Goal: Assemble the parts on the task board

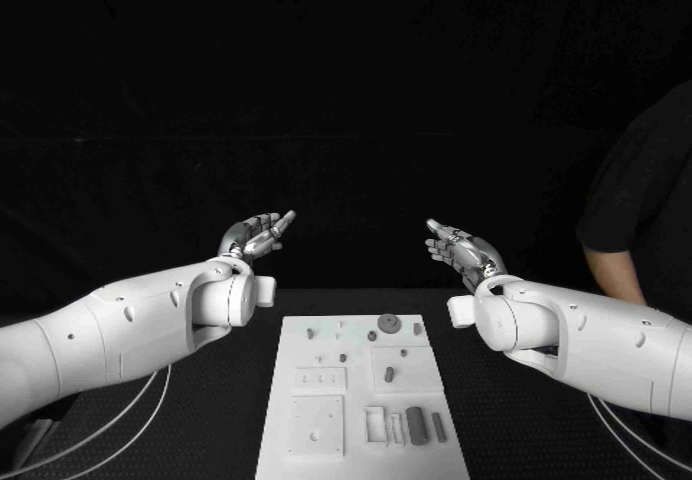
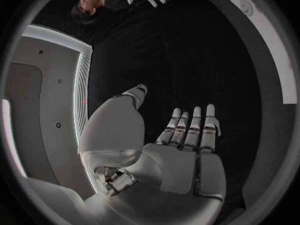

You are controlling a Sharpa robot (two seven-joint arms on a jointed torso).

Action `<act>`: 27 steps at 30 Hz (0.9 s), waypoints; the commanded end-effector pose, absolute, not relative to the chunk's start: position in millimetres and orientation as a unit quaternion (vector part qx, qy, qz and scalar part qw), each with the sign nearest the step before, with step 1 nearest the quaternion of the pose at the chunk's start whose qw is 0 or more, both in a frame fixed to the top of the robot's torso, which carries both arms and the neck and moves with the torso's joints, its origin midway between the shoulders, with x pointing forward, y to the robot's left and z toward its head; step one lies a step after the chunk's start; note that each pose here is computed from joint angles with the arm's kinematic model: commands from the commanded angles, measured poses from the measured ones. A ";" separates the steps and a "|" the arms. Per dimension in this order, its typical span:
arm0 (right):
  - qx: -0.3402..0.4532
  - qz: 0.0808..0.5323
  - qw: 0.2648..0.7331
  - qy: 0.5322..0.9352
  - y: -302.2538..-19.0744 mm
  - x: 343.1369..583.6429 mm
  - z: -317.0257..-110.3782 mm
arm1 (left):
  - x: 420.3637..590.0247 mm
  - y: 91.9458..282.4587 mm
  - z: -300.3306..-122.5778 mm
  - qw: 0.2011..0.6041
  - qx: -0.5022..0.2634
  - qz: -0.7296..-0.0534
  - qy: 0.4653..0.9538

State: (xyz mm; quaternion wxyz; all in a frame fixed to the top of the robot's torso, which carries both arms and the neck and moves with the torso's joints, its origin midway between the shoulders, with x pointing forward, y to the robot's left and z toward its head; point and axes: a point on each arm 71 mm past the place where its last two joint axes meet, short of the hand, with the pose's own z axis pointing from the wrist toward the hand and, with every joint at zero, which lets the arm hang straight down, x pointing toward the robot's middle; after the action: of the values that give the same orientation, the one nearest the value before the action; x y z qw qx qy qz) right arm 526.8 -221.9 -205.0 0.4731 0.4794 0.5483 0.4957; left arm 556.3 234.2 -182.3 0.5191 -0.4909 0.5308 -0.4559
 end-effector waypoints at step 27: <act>0.117 0.333 0.583 0.732 -232.2 585.2 -186.0 | 572.3 240.0 -166.5 0.455 -0.450 -0.475 0.604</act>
State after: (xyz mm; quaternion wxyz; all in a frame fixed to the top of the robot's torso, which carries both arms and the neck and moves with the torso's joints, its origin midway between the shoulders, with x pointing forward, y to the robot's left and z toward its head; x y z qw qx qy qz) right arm 585.3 -233.5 -187.1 0.5548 0.1926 0.7193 0.3712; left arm 573.4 245.7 -168.9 0.4573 -0.4768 0.5948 -0.4581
